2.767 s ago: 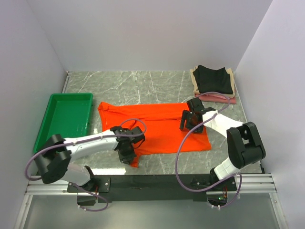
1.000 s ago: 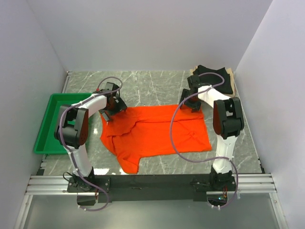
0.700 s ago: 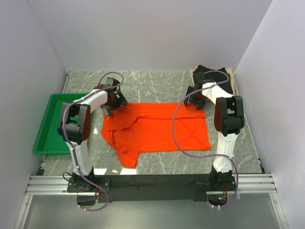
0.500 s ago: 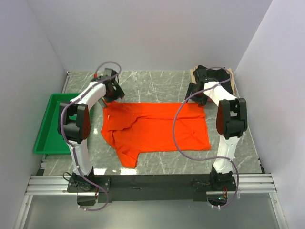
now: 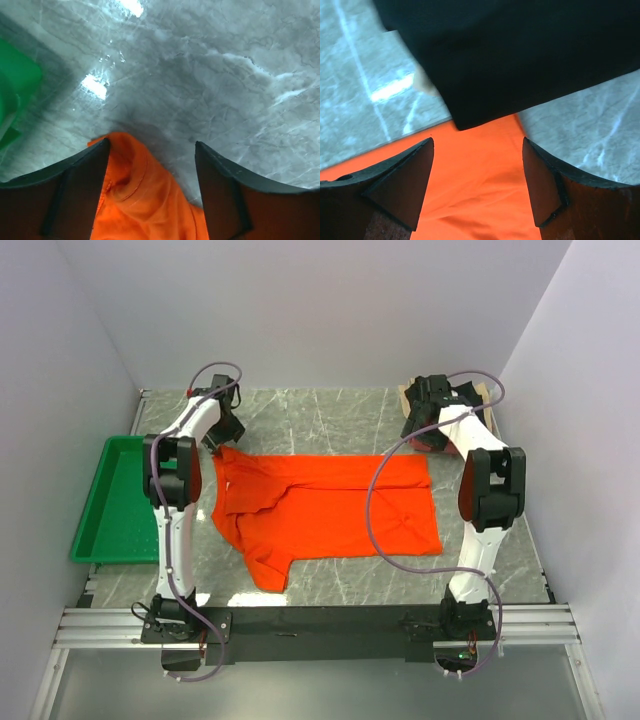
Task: Fold and stack the t-shirts
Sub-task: Fold the tshirt
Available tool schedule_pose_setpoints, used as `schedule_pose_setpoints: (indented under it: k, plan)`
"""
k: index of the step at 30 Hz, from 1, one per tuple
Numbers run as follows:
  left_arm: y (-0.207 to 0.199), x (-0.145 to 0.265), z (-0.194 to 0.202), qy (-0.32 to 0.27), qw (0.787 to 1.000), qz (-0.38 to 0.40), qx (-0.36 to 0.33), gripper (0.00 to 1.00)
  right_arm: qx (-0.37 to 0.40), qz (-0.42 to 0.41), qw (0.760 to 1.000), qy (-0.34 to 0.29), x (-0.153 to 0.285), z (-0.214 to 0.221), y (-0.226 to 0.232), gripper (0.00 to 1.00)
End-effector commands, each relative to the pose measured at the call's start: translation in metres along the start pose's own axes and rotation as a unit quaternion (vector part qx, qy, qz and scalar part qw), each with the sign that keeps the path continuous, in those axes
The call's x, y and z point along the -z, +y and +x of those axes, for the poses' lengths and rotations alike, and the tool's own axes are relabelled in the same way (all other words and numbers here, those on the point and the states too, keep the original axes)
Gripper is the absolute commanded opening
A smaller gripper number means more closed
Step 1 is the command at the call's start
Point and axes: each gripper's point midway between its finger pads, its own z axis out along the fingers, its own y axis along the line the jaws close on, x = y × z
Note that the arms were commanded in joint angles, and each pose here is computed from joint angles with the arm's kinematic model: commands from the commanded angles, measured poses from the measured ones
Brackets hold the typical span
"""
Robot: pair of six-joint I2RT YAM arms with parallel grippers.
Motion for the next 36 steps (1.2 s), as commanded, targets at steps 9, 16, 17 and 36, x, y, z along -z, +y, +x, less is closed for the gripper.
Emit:
schedule_pose_setpoints:
  k: [9,16,17,36]
  plan:
    - [0.043,0.020,0.017,-0.002,0.999,-0.038,0.004,0.74,-0.034,0.041,0.999,0.003,-0.016,-0.003,-0.029,0.78]
    - [0.045,0.029,0.017,-0.005,1.000,-0.029,-0.002,0.72,0.004,-0.006,1.000,0.014,-0.029,0.003,-0.014,0.75]
    - [0.045,0.028,0.019,-0.003,1.000,-0.028,-0.003,0.72,0.012,-0.015,1.000,0.016,-0.030,0.005,-0.012,0.75]
    - [0.042,0.035,0.020,-0.008,1.000,0.004,0.001,0.01,0.078,-0.069,0.993,0.051,-0.048,0.036,0.000,0.41]
